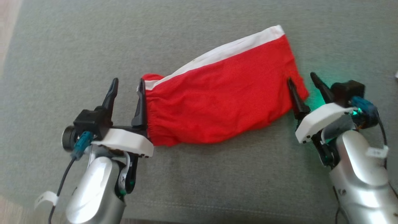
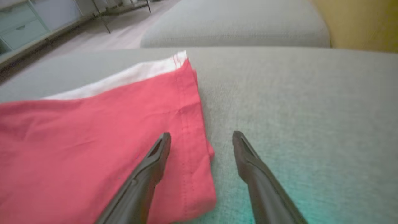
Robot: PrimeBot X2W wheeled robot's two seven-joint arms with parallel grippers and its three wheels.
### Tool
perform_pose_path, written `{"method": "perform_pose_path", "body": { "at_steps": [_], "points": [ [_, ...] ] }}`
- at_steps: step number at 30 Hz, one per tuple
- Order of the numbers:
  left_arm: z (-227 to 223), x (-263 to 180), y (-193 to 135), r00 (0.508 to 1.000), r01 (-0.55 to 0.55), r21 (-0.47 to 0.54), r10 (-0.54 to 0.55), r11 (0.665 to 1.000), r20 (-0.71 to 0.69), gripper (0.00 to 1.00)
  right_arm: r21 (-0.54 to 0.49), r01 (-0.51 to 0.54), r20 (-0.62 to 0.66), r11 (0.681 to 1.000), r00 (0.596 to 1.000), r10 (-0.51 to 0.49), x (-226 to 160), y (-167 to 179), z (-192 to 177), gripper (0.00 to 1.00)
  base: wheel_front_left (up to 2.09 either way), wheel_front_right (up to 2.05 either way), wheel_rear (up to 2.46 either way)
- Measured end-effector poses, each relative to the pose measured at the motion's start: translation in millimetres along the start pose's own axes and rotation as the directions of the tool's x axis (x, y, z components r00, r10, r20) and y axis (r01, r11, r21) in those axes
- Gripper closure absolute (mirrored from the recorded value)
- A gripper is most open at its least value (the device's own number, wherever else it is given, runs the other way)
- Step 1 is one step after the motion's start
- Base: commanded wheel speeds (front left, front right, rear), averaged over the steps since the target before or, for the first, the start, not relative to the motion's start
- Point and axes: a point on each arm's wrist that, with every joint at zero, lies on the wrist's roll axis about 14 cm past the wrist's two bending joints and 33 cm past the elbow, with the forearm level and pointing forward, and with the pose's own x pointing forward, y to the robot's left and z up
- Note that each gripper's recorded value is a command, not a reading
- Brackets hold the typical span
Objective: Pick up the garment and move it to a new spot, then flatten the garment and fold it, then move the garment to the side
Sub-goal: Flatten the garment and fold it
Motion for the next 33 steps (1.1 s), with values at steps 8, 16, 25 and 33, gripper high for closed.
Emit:
{"method": "perform_pose_path", "body": {
  "at_steps": [8, 16, 25, 33],
  "points": [
    [-0.7, -1.9, 6.9, 1.000, -0.026, -0.003, 0.026, 1.000, -0.002, 0.00, 0.001, -0.034, -0.172, 0.999, 0.985, 0.033, 25.8, 6.5, -23.7, 0.12, 0.00, 0.00, 0.00],
    [2.6, 3.9, 0.3, 1.000, -0.002, 0.003, 0.002, 1.000, 0.014, 0.00, 0.076, -0.038, -0.184, 0.996, 0.982, 0.052, 19.6, 13.8, -22.8, 1.00, 0.00, 0.00, 0.00],
    [8.6, 6.1, -14.2, 0.999, 0.043, -0.003, -0.043, 0.999, 0.033, 0.00, 0.194, 0.046, -0.124, 0.980, 0.992, -0.022, -24.4, 1.3, -36.8, 1.00, 0.00, 0.00, 0.00],
    [4.6, -2.6, -20.3, 0.998, 0.067, 0.001, -0.067, 0.998, 0.020, 0.00, 0.283, 0.169, -0.115, 0.944, 0.983, -0.142, -76.0, -20.9, -55.8, 1.00, 0.00, 0.00, 0.00]
  ]
}}
